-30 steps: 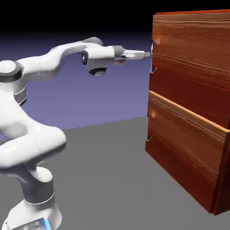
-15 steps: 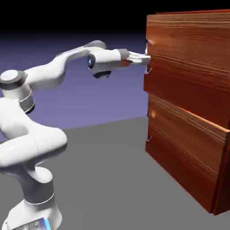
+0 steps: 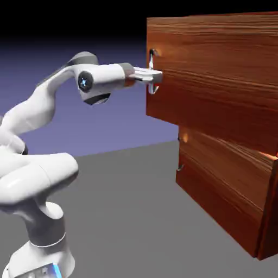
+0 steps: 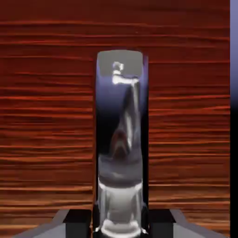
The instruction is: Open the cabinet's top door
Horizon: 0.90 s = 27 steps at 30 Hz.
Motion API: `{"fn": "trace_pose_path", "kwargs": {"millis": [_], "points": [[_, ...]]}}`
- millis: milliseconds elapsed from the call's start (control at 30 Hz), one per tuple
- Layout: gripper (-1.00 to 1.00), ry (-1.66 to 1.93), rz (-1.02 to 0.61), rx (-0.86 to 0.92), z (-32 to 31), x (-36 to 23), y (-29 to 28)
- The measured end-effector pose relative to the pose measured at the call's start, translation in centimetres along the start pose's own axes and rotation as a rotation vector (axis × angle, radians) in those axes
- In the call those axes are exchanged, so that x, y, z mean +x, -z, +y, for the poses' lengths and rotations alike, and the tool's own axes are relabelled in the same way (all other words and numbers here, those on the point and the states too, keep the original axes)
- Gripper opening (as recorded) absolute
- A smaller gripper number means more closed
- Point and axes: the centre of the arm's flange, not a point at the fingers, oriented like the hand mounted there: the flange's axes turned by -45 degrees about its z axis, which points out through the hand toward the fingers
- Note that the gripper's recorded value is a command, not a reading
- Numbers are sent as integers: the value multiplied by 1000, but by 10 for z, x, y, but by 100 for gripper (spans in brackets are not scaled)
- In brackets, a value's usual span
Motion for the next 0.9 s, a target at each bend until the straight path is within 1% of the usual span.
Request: {"fn": "trace_pose_path", "kwargs": {"millis": [133,300,900], "points": [[-100,0,0,-105,-18,0,49],[-100,0,-1,-205,-40,0,93],[-100,0,-1,-500,-128,0,209]]}}
